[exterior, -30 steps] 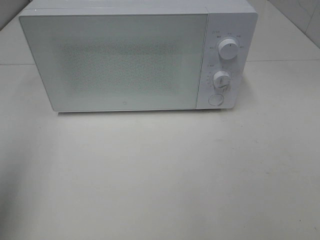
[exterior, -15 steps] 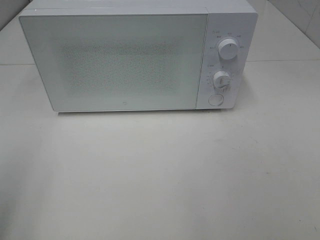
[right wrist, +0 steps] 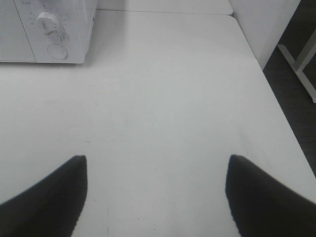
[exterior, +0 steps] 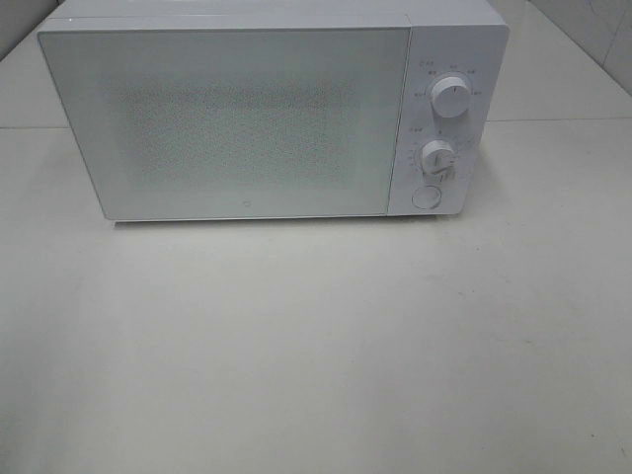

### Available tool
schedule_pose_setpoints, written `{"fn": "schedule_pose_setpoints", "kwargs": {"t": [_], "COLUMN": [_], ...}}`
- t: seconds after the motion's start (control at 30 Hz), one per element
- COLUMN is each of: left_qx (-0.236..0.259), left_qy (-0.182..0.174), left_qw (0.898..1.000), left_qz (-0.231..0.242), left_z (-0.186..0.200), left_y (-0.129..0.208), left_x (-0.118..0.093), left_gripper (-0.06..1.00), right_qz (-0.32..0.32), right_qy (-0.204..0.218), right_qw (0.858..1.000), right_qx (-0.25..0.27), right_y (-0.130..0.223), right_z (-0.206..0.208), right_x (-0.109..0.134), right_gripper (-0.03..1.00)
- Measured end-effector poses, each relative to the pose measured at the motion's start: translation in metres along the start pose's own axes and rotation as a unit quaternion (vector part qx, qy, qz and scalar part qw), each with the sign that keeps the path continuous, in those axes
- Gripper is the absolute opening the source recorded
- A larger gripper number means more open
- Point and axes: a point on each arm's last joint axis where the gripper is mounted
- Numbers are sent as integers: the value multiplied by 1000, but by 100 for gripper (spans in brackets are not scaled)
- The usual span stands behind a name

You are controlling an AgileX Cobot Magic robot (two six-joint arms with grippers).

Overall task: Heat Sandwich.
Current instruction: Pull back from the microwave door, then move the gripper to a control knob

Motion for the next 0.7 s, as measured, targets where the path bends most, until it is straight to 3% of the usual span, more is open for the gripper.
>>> {"fn": "schedule_pose_setpoints", "kwargs": {"t": [0.43,0.7], "left_qx": [-100,-103], "left_qy": [11,11], "left_qw": [995,994], "left_qz": [-17,-17], "left_z": [26,26], "left_y": [19,19], "left_x": [-1,-2], "left_gripper": [99,99], "right_qz": [0,0], "right_qy": [0,0], "right_qw": [1000,1000], "right_qx": [0,0], "right_y": [0,0], "right_z": [0,0], "right_x": [0,0], "right_gripper": [75,75]}}
Point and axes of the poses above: a point on each arm's last joint axis where the gripper is mounted, z pointing back along that axis away from the gripper, x along the wrist's bending axis when the last joint is at zero, y = z × x, and after that the axes turned 10 degrees about z, right-handed
